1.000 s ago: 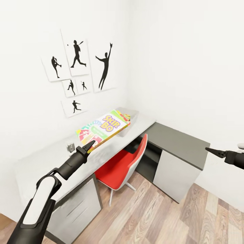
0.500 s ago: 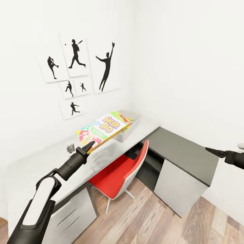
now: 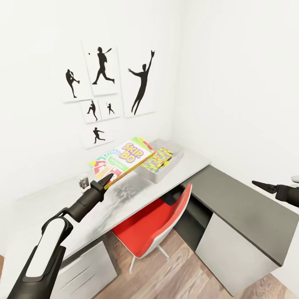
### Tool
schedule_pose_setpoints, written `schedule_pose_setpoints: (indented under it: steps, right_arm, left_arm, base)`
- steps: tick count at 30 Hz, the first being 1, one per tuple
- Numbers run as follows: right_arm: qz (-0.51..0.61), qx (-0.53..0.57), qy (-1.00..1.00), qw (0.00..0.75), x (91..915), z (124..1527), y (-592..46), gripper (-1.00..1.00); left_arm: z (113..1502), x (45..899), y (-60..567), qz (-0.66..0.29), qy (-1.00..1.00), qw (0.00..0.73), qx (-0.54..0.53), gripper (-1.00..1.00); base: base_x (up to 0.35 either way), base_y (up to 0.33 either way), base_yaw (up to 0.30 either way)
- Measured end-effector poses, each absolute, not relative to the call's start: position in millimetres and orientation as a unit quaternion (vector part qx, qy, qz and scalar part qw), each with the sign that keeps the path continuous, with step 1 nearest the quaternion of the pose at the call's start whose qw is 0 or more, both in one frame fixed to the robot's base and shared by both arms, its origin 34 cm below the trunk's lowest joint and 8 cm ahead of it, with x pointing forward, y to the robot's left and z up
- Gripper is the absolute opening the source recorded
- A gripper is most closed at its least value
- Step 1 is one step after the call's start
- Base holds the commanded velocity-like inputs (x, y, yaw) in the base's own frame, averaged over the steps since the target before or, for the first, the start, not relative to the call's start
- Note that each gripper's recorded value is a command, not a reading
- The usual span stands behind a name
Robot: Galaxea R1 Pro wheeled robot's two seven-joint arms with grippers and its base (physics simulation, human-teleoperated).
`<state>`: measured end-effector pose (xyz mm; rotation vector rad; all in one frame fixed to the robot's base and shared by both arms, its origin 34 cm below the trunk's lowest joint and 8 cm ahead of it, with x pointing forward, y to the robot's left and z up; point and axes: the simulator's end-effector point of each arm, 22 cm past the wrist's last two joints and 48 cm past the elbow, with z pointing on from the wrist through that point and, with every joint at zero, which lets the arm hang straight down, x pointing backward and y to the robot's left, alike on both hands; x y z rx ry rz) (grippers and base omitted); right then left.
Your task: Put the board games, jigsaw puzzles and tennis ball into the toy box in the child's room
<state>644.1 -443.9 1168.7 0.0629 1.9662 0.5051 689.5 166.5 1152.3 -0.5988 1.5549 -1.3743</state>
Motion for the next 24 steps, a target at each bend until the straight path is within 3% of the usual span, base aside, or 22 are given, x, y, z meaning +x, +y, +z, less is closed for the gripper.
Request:
schedule_pose_setpoints:
  steps: [24]
  right_arm:
    - [0.209,0.028,0.824,0.526,643.9,1167.3,-445.0,1.00]
  left_arm:
    - [1149.9,690.0,162.2,-0.562,0.637,0.467,-0.245,-1.00]
  base:
    - [0.249,-0.232,0.014]
